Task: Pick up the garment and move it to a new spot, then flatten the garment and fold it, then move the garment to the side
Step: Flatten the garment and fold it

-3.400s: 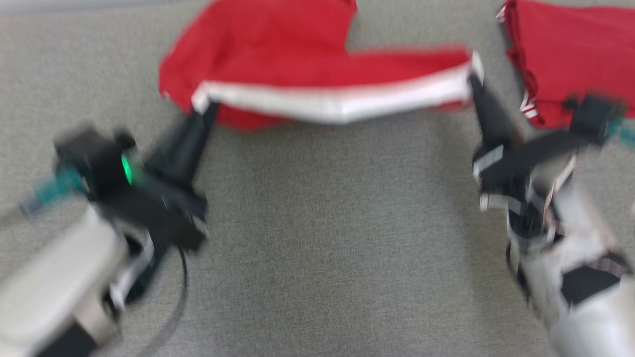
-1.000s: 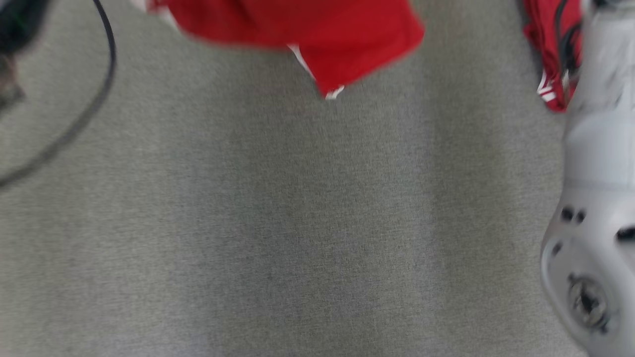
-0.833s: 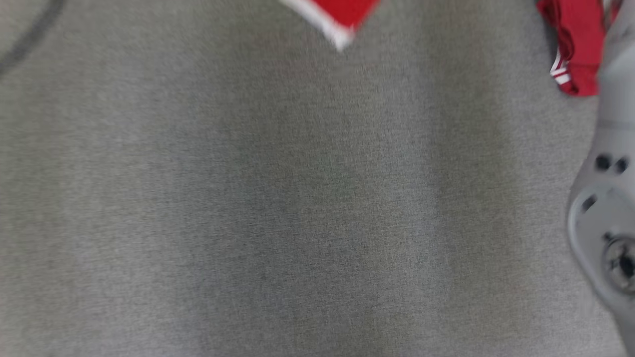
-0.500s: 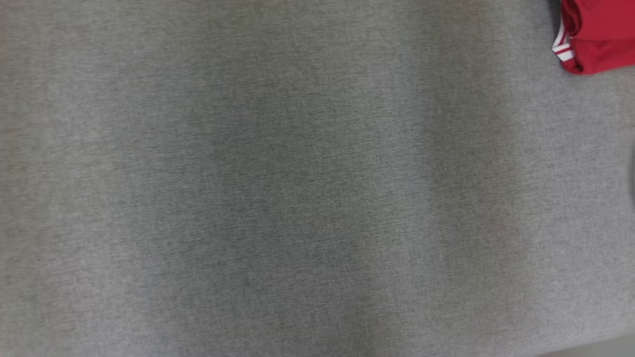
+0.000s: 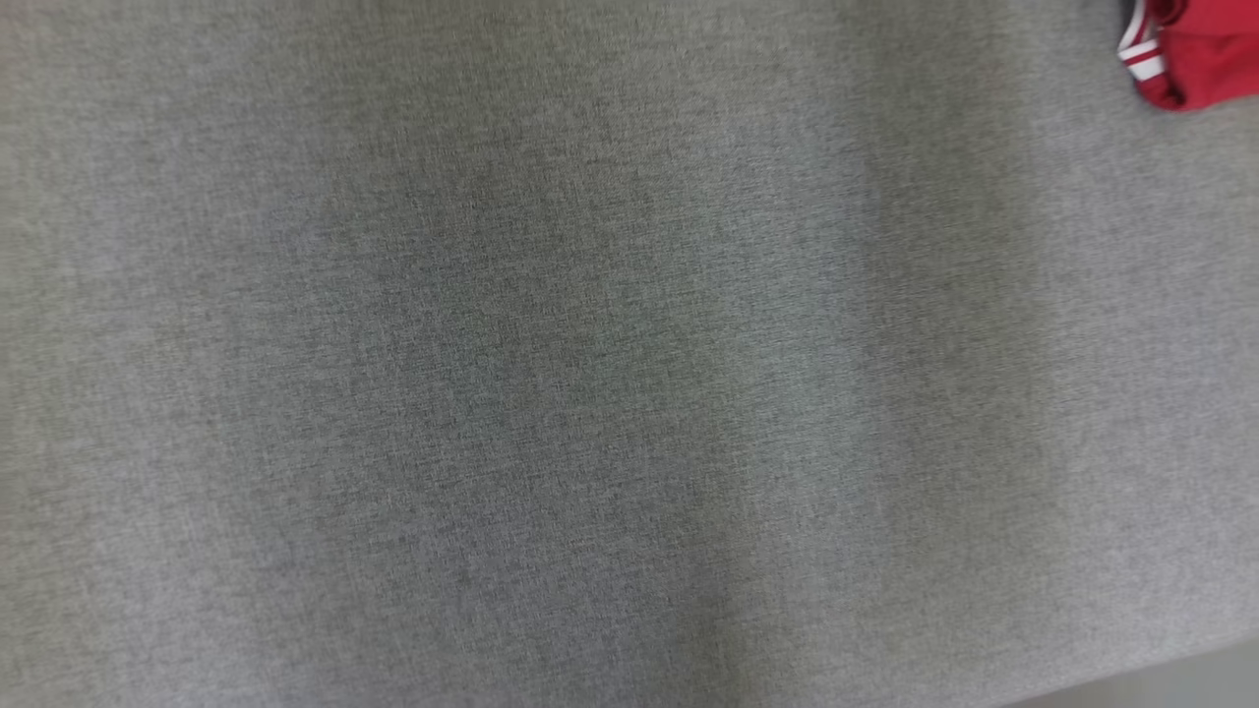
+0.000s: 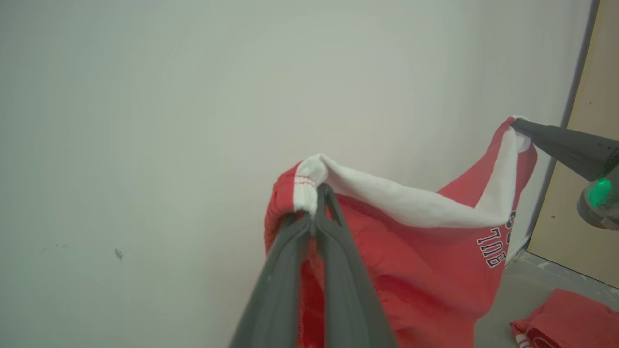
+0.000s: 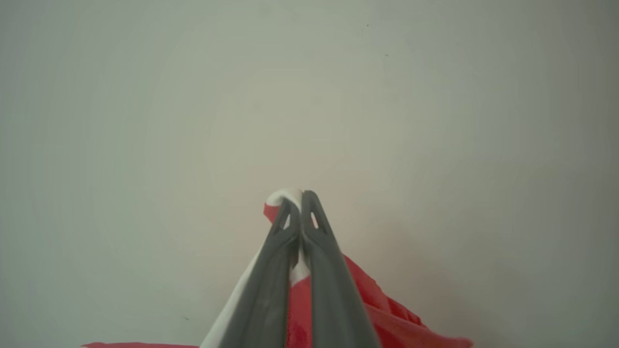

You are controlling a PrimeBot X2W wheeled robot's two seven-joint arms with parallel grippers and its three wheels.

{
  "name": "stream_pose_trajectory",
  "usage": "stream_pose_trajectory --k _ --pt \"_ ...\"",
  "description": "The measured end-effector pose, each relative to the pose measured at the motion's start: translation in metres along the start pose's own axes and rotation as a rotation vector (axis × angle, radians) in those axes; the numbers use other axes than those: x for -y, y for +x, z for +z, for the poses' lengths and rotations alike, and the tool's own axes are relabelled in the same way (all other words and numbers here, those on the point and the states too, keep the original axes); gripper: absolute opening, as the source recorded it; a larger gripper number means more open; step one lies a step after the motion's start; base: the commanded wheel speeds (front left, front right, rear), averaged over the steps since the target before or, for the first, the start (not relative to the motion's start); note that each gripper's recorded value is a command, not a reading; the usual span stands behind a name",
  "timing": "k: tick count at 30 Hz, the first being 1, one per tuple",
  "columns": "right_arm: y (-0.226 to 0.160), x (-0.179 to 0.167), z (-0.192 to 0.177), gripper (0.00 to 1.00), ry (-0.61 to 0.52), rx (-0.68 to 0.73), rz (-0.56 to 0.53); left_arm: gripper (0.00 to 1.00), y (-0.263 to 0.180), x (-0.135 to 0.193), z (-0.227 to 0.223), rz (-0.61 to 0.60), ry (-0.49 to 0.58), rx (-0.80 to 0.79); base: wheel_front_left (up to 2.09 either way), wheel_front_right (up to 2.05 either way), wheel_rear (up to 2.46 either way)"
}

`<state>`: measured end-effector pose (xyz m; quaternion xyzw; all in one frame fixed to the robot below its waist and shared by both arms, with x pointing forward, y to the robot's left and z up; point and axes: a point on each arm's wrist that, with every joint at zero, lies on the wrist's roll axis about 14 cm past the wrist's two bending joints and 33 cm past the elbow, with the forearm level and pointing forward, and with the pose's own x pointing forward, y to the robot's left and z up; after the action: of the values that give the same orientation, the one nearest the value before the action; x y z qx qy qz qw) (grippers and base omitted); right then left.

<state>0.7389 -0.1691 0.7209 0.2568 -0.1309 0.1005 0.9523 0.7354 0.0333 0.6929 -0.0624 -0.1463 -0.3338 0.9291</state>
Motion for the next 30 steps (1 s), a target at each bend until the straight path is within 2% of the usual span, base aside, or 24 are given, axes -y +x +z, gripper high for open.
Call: stream_pose_trajectory --k 5,8,13,17,21,28,30 --pt "-0.004 0.012 -0.027 0.0 0.0 -0.048 -0.013 0.0 -0.009 -0.008 -0.021 0.017 -0.044 -0.011 0.0 0.0 0.0" --pt "-0.011 0.015 -0.04 0.0 0.004 -0.077 -0.006 0.0 -0.018 0.001 -0.035 -0.013 -0.048 -0.031 0.0 0.0 0.0" --pt "-0.041 0.028 -0.066 0.0 0.014 -0.151 -0.009 0.0 -0.043 0.016 -0.049 -0.043 -0.11 -0.054 0.0 0.0 0.0" --pt "-0.075 0.038 -0.08 0.0 0.037 -0.201 -0.016 0.0 -0.073 0.035 -0.071 -0.067 -0.165 -0.119 0.0 0.0 0.0" --pt "-0.115 0.044 -0.091 0.0 0.062 -0.245 -0.02 0.0 -0.094 0.051 -0.068 -0.074 -0.215 -0.117 0.0 0.0 0.0" --pt "-0.196 0.05 -0.104 0.0 0.115 -0.317 -0.061 0.0 -0.147 0.088 -0.084 -0.073 -0.26 -0.166 0.0 0.0 0.0" --pt "-0.232 0.052 -0.105 0.0 0.135 -0.343 -0.087 0.0 -0.173 0.105 -0.089 -0.07 -0.256 -0.199 0.0 0.0 0.0"
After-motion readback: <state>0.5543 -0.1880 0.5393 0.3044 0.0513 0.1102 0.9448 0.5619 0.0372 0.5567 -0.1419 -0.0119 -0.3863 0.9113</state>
